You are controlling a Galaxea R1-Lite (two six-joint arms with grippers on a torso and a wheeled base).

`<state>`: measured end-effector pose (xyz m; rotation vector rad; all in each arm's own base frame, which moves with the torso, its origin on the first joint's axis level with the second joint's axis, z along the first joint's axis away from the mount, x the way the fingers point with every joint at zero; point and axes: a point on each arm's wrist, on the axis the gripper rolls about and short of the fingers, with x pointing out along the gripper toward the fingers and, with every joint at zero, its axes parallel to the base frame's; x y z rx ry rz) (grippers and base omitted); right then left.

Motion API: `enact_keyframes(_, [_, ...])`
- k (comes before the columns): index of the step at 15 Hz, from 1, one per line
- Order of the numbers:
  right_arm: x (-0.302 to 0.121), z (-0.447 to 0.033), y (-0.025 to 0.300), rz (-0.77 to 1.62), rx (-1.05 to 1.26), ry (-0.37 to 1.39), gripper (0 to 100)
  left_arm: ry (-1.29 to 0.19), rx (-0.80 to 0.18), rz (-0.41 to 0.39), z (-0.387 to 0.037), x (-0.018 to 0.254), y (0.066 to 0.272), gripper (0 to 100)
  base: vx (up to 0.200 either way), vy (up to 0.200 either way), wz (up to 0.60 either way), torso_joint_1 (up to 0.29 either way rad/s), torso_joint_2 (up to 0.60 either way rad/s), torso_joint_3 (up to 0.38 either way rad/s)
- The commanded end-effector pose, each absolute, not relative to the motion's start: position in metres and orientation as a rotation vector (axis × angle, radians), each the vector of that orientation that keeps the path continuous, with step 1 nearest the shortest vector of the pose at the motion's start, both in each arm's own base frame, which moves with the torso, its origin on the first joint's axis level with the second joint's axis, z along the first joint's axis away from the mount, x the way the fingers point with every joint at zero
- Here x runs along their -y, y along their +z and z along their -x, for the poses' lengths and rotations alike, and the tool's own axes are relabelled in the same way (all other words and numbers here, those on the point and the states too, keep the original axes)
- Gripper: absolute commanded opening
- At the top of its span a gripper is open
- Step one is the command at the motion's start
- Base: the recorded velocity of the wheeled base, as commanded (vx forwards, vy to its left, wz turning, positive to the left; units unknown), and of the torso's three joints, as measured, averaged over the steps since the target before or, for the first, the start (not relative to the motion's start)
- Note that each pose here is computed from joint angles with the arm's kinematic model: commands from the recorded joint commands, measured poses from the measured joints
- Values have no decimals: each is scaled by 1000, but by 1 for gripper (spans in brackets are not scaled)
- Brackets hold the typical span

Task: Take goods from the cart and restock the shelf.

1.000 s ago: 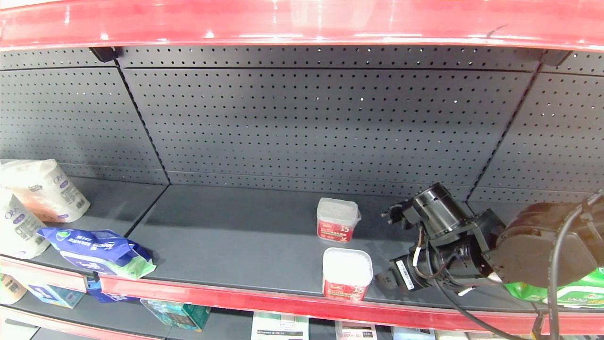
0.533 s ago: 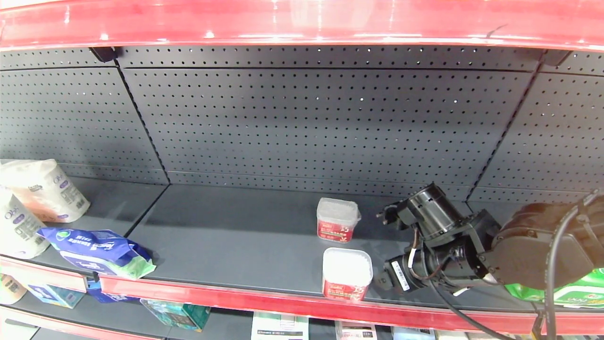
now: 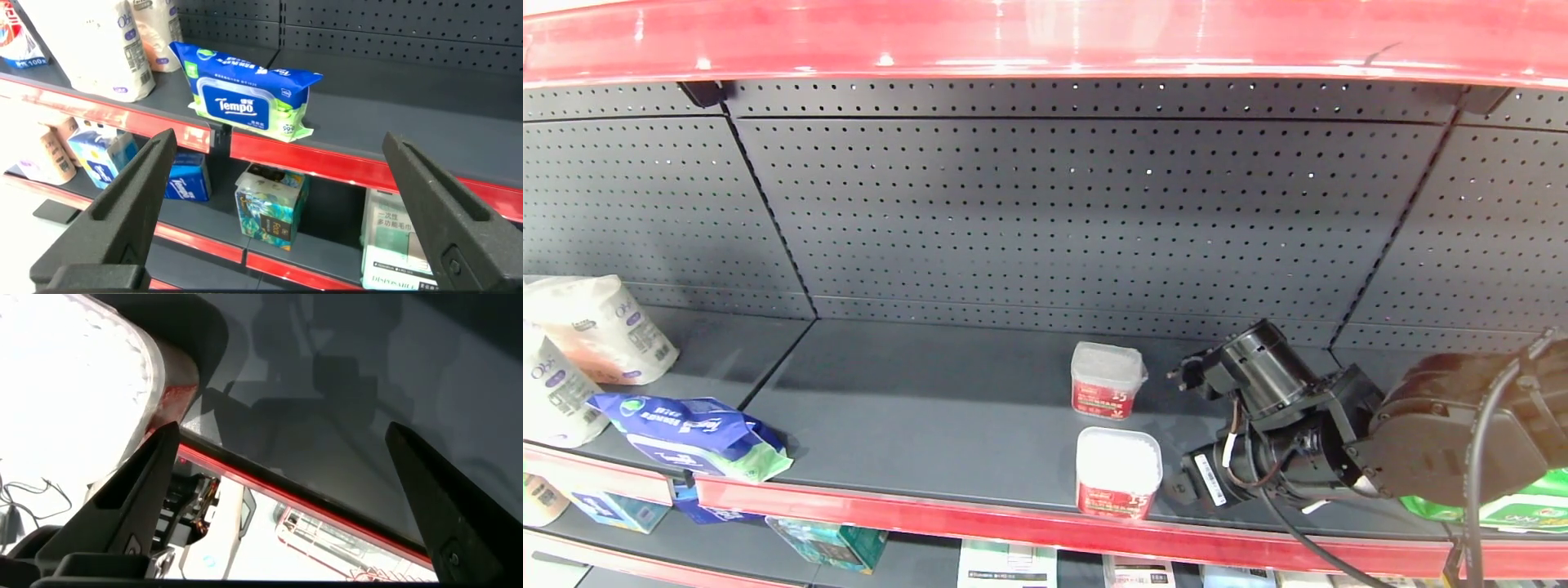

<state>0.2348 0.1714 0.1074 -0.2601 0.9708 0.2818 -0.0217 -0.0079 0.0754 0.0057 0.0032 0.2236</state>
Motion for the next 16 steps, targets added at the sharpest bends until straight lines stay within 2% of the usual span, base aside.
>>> enact_keyframes(1, [-173,-234,108,262,-969,287,100,224,-5,-5,22,8,75,100,0,0,0,0,0,0])
enact_keyframes(16, [-184,-230,105,261,-974,309,100,224,-5,-5,22,8,75,100,0,0,0,0,0,0])
